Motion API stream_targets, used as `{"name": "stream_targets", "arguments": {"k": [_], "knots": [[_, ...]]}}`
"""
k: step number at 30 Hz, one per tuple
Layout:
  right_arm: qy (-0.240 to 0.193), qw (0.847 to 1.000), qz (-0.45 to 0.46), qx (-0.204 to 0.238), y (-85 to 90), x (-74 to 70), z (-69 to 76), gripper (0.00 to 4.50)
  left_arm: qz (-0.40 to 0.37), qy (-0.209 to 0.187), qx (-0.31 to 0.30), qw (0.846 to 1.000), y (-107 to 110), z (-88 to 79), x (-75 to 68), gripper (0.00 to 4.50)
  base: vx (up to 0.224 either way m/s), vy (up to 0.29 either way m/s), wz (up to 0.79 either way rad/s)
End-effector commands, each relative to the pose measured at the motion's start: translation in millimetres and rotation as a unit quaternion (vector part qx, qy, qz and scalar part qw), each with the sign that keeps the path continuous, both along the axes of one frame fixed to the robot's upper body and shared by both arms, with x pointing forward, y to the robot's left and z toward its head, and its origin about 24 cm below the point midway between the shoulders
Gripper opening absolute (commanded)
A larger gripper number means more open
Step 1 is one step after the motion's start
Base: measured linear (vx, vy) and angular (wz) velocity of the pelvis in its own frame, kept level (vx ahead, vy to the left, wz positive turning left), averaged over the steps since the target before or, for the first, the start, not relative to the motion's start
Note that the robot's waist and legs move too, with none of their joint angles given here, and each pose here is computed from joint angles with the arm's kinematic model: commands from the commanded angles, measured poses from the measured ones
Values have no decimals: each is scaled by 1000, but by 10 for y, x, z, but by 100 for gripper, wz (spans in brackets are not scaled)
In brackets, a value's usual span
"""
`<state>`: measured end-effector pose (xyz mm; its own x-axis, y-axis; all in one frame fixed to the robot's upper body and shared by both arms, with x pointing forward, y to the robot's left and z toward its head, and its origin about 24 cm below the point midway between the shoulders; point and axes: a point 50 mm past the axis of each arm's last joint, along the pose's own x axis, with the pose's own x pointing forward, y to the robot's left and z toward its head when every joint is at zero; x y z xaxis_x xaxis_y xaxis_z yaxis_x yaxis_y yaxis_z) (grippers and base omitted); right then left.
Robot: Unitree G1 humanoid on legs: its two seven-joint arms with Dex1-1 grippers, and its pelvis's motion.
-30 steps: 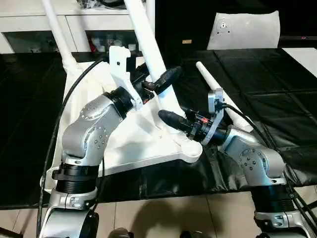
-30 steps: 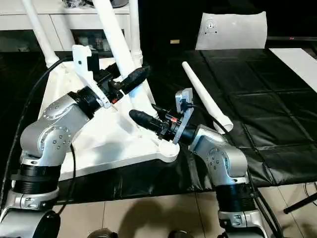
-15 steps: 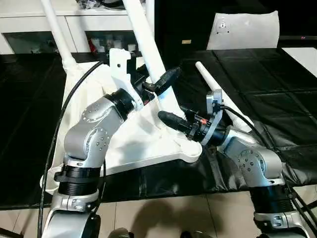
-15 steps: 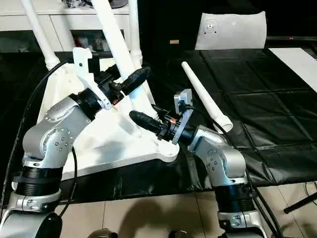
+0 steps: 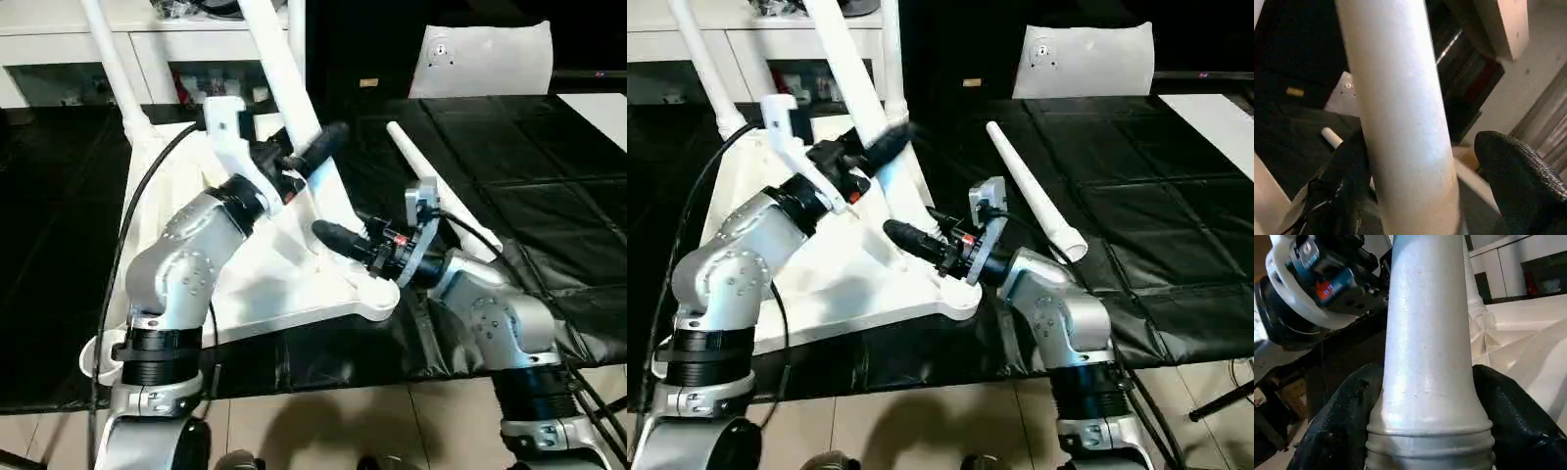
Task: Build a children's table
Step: Pick table leg
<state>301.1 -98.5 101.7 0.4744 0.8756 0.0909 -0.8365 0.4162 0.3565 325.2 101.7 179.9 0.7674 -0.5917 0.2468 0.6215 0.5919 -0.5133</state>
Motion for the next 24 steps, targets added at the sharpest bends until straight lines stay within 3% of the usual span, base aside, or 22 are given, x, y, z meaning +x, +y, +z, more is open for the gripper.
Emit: {"name": "stream_targets", "arguments": {"k": [1, 4, 9, 13, 21, 23, 24], "knots": [[2, 1000, -6, -7, 7, 18, -15, 267, -9, 3, -44, 999, 3, 137, 8, 307, 0, 0, 0], [0, 1000, -6, -8, 16, 23, -11, 267, -15, 24, -87, 996, 30, 179, 26, 307, 0, 0, 0], [-4, 1000, -2, -12, 25, 17, -16, 267, -32, 51, -106, 993, 40, 168, 26, 307, 0, 0, 0], [-7, 1000, -1, -14, 22, 13, -8, 267, -29, 55, -83, 995, 57, 133, 34, 307, 0, 0, 0], [-17, 999, 12, -28, 44, 6, 6, 267, -48, 2, 25, 999, 39, 85, 18, 307, 0, 0, 0], [-19, 999, 15, -35, 44, 4, -4, 267, -61, -56, 79, 993, 35, 113, -5, 307, 0, 0, 0], [-19, 999, 15, -36, 44, 4, -6, 267, -63, -64, 87, 992, 34, 114, -9, 307, 0, 0, 0]]}}
